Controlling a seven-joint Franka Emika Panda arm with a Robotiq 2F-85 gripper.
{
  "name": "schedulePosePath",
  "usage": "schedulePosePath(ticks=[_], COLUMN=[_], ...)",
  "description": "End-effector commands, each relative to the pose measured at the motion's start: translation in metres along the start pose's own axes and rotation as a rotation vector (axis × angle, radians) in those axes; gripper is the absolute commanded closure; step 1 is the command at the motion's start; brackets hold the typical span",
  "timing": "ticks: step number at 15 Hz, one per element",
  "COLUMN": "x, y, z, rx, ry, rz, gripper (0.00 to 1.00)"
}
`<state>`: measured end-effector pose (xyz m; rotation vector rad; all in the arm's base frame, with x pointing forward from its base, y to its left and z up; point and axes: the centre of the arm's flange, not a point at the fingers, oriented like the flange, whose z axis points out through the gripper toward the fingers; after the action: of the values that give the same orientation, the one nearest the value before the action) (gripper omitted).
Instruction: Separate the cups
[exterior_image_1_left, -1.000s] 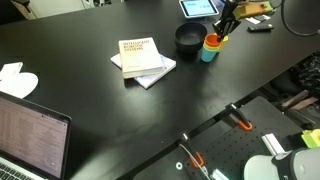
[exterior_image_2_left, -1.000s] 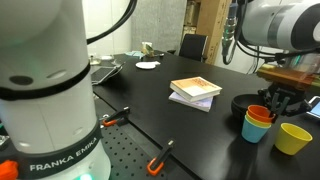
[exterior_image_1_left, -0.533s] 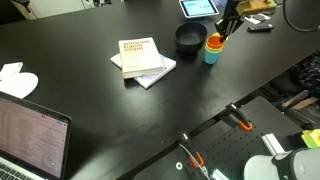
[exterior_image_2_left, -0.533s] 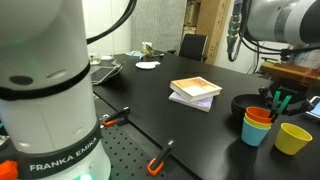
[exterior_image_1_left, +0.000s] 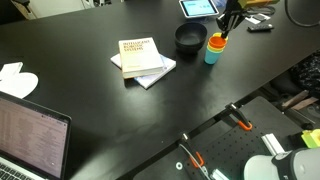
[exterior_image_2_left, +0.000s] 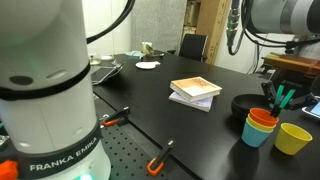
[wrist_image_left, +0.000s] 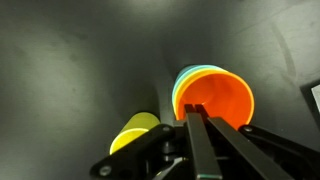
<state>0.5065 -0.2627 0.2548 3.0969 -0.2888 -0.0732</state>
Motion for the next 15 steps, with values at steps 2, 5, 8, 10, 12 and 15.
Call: schedulePosePath(ticks=[2, 5, 8, 10, 12, 15], x=[0.0, 0.0, 0.002, 0.005, 0.007, 0.007], y=[-0.002, 0.0, 0.0, 0.001, 0.001, 0.002], z=[-0.002, -0.003, 0.001, 0.005, 0.011, 0.018], rx=[-0.004, -0.012, -0.019, -0.025, -0.024, -0.026], ry=[-0.015, 0.007, 0.012, 0.012, 0.011, 0.017], rz=[-0.002, -0.001, -0.001, 0.0, 0.0, 0.003], gripper=[0.66, 0.57, 0.34, 0.19, 0.04, 0.08])
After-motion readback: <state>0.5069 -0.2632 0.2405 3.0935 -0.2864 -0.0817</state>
